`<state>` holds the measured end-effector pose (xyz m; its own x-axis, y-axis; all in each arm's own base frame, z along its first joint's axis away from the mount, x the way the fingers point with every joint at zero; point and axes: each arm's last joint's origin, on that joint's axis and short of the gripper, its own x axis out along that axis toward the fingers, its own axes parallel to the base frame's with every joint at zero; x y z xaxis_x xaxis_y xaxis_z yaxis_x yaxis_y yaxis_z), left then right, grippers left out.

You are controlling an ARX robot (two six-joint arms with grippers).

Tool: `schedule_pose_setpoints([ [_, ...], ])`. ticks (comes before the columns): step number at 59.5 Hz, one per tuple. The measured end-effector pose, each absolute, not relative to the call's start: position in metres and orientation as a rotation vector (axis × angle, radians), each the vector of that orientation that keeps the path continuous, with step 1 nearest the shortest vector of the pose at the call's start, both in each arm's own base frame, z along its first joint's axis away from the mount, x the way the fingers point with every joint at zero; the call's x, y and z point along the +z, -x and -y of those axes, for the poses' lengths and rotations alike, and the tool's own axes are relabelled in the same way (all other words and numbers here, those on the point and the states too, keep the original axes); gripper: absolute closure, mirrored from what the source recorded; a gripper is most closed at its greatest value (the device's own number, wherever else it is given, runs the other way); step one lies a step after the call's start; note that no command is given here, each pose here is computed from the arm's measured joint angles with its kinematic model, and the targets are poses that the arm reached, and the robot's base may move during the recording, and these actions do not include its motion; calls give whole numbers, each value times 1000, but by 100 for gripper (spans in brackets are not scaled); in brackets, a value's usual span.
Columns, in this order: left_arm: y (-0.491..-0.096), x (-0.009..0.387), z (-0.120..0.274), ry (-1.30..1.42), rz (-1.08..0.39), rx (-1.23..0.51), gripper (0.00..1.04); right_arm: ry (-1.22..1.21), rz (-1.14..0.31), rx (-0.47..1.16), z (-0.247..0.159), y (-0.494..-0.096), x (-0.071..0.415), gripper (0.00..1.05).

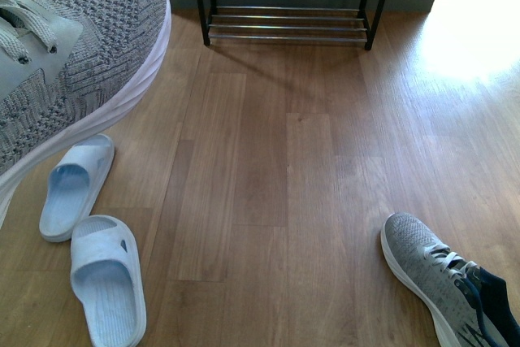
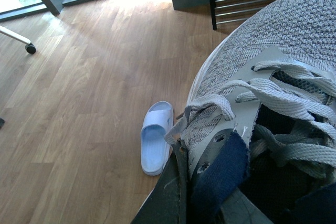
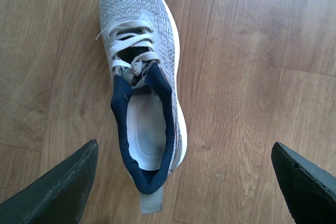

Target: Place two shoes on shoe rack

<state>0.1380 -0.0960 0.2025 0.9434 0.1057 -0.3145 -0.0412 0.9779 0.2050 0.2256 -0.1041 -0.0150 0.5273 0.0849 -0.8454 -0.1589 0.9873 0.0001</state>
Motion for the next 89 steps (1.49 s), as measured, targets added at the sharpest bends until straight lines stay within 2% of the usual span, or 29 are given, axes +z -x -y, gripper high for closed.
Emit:
schedule_pose_setpoints([
  [23, -138, 202, 96, -198, -330, 75, 103, 46, -1072, 189, 119, -249, -79, 9],
  [50, -138, 202, 96, -198, -330, 75, 103, 52, -1077, 194, 124, -263, -116, 9],
  [59, -138, 202, 96, -198, -330, 75, 103, 54, -1072, 196, 120, -265, -123, 29],
  [65, -138, 202, 96, -198, -330, 75, 103, 55, -1071, 210, 114, -266, -128, 45],
  [67, -138, 202, 96, -198, -330, 75, 103, 48, -1074, 217, 110, -266, -129, 54],
  [85, -138, 202, 96, -198, -330, 75, 103, 54, -1055, 216, 97, -271, -132, 98],
  [89, -138, 202, 96, -198, -330, 75, 103, 54, -1053, 217, 94, -270, -131, 103],
])
